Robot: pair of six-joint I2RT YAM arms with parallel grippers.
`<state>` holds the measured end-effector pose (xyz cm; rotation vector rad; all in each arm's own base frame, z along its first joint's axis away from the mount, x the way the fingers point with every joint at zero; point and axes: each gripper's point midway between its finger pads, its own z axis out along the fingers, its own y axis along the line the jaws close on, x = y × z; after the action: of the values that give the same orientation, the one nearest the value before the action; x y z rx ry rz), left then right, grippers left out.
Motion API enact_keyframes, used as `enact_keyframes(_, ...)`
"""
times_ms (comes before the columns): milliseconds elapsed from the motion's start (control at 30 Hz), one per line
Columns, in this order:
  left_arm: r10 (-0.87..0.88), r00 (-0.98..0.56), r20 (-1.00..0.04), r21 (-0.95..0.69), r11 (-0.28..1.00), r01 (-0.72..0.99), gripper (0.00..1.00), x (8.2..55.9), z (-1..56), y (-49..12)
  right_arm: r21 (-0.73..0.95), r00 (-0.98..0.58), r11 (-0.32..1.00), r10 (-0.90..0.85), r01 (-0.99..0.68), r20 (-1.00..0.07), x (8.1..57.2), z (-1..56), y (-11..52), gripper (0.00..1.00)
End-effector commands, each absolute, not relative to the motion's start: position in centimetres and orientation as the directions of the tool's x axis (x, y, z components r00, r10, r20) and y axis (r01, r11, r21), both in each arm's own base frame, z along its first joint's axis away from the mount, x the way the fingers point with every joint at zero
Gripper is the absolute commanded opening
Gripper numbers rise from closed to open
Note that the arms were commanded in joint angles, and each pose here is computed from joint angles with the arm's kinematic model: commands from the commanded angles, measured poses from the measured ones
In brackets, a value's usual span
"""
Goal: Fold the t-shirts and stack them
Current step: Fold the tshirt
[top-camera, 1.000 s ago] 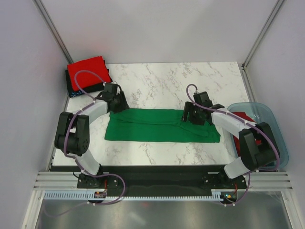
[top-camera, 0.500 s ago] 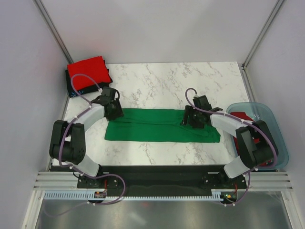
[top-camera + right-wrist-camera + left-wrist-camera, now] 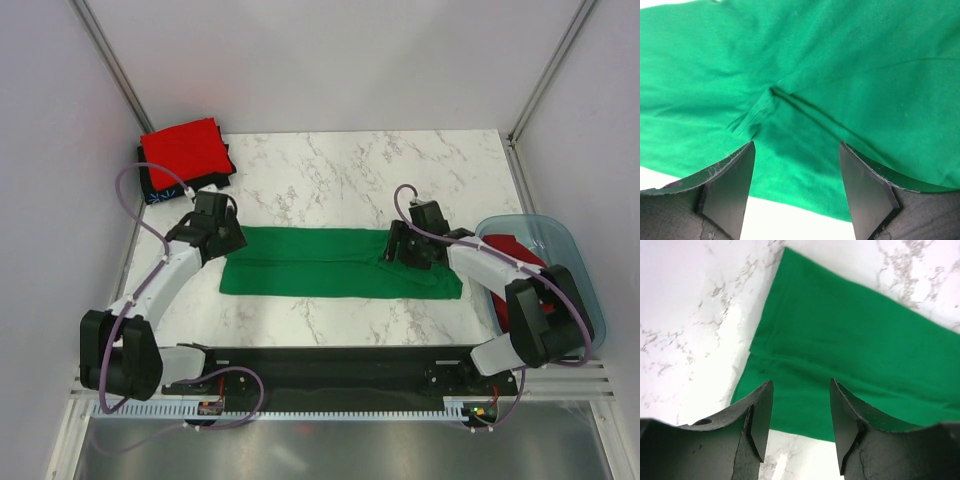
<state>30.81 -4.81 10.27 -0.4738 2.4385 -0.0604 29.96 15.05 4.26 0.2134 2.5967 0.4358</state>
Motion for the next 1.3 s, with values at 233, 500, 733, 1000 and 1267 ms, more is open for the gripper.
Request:
enact_keyframes(233,-0.244,-0.823,-0.513,-0.298,0.95,-0.096,0.55,33.6,7.1,-12.1,0.351,-0.816,0.929,0.291,0.116,-0.5,29.5,8.6,14.0,0.77)
enact_keyframes(500,-0.193,-0.888,-0.418,-0.255,0.963,-0.089,0.53,34.0,3.2,-13.5,0.161,-0.854,0.936,0.353,0.314,-0.382,26.9,2.4,10.6,0.78)
enact_keyframes(733,-0.178,-0.933,-0.314,-0.242,0.965,-0.103,0.5,30.8,1.2,-14.1,0.073,-0.888,0.954,0.297,0.29,-0.35,30.4,-0.3,10.3,0.78)
enact_keyframes(1000,-0.138,-0.972,-0.19,-0.34,0.938,-0.067,0.5,23.2,0.5,-16.9,0.101,-0.953,0.975,0.215,0.197,-0.213,38.8,-3.9,13.8,0.78)
enact_keyframes(1267,-0.128,-0.988,-0.09,-0.573,0.818,-0.053,0.5,16.4,2.4,-24.0,0.37,-0.955,0.927,0.163,0.062,-0.249,48.1,-3.2,23.0,0.79)
